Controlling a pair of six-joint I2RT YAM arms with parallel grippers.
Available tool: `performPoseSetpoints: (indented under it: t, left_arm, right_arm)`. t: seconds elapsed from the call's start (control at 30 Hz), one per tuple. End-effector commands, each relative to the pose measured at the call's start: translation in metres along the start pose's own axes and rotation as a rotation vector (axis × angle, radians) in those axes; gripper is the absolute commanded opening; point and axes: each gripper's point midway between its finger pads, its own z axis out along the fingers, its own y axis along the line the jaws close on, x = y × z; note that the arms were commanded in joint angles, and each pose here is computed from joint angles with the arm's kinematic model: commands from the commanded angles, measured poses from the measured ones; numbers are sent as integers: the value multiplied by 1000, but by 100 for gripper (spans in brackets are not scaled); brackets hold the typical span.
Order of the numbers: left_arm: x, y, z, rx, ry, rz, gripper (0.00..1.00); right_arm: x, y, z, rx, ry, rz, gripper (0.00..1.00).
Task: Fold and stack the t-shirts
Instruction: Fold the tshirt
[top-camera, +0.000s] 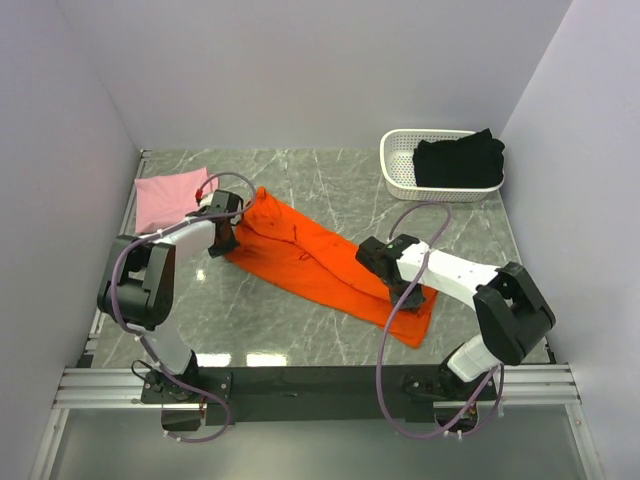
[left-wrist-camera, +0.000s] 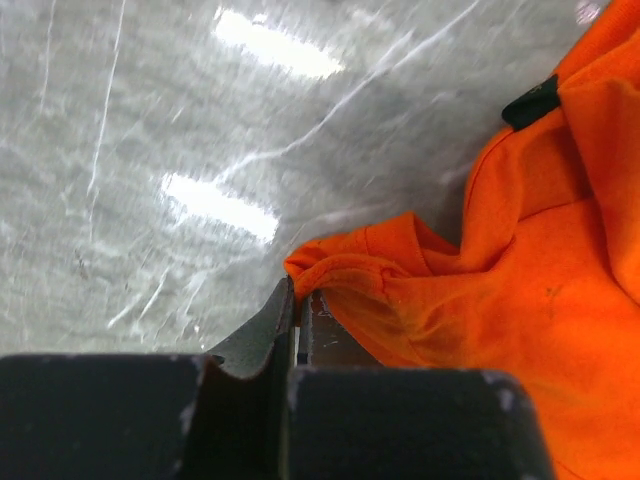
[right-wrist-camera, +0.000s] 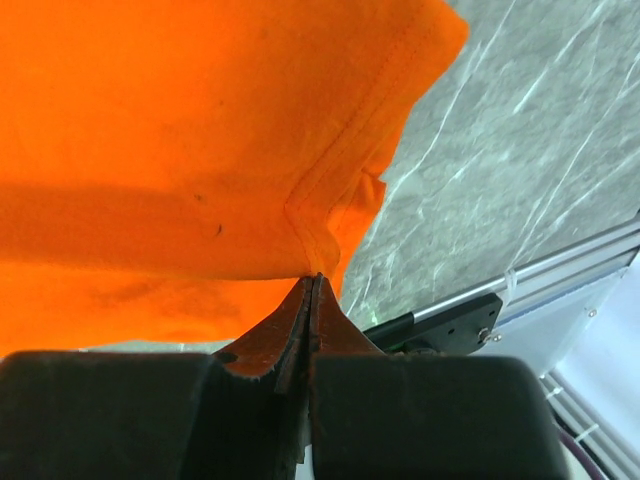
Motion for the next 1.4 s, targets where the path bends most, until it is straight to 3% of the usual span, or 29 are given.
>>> performPoseSetpoints:
  t: [0.0, 0.77, 1.07, 1.17, 1.2, 1.27, 1.33, 1.37]
  left_arm:
    - [-19, -3, 1, -10, -37, 17, 1]
    - [-41, -10, 13, -11, -39, 20, 1]
    - [-49, -14, 9, 1, -47, 23, 1]
    - [-54, -16, 3, 14, -55, 16, 8]
    - [-56, -16, 1, 19, -58, 11, 16]
    - [-61, -18, -6, 35, -70, 2, 22]
    - [-69, -20, -17, 56, -95, -10, 36]
    - [-72, -20, -21, 63, -105, -21, 40]
  right_arm:
    - [12, -6, -2, 54, 14, -1, 0]
    - [23, 2, -36, 98, -28, -83, 0]
    - [45, 18, -27, 93, 31, -182, 0]
    - [50, 33, -21, 37, 42, -226, 0]
    - [51, 40, -20, 14, 44, -238, 2]
    - [46, 63, -21, -92, 20, -248, 20]
    - [39, 78, -31, -189, -13, -237, 42]
    - [35, 89, -38, -253, -33, -235, 46]
